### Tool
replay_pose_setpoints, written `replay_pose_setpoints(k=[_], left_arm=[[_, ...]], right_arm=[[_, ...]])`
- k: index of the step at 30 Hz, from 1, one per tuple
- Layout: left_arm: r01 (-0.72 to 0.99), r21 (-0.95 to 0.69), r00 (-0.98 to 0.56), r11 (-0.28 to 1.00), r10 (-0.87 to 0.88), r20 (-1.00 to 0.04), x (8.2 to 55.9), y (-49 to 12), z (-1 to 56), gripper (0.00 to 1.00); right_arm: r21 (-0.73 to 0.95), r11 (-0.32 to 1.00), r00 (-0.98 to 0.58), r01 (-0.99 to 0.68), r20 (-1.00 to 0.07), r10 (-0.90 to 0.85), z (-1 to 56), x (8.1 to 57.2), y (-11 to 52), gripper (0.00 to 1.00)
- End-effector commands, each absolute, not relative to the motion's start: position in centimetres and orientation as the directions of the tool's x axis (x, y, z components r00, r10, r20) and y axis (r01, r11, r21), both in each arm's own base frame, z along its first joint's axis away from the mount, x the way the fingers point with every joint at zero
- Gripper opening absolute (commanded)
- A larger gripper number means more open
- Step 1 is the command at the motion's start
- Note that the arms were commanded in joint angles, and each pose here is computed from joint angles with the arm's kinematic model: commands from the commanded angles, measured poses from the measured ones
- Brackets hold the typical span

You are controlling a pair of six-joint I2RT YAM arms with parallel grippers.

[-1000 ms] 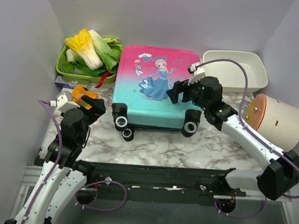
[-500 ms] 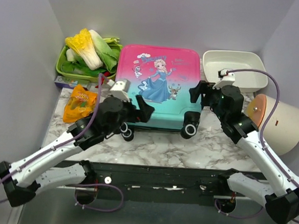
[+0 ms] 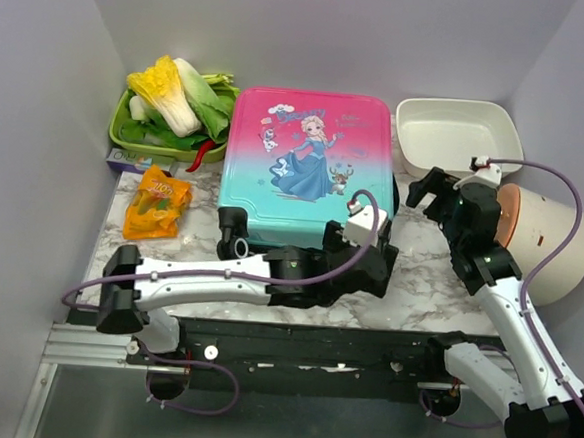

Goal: Open, take out, and arrange the luggage

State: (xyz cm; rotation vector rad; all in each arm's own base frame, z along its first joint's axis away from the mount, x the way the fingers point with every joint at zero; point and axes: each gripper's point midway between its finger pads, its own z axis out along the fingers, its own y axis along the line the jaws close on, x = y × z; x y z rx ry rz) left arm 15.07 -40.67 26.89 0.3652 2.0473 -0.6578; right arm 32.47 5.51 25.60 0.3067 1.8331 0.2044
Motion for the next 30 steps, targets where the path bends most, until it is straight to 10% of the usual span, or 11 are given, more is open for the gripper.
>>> replay_pose_setpoints(k=[1, 22, 25, 29, 30], left_arm=[[0.406, -0.324, -0.562, 0.854, -0.046, -0.826, 15.8, -41.3, 25.2, 0.99], [0.167, -0.318, -0.684, 0.933, -0.123, -0.720, 20.6, -45.5, 15.4, 0.96], [0.188, -0.328, -0.684, 0.926, -0.117, -0.720, 20.5, -46.1, 15.3, 0.78], [0.168, -0.328, -0.668, 0.930, -0.137, -0.731, 21.1, -45.4, 15.8, 0.00], [0.171, -0.337, -0.665, 0.926, -0.143, -0.733, 21.3, -45.2, 16.6, 0.00]], right_arm=[[0.305, 0.940, -0.260, 0.154, -0.905, 0.336, 24.6, 31.9, 4.4, 1.00], [0.300, 0.935, -0.177, 0.187, -0.926, 0.333, 25.0, 31.2, 3.0, 1.00], [0.301, 0.935, -0.176, 0.189, -0.926, 0.334, 24.9, 31.2, 3.0, 1.00], [0.298, 0.938, -0.179, 0.177, -0.928, 0.328, 24.8, 31.3, 3.1, 1.00], [0.295, 0.938, -0.179, 0.180, -0.928, 0.326, 24.7, 31.3, 3.1, 1.00]])
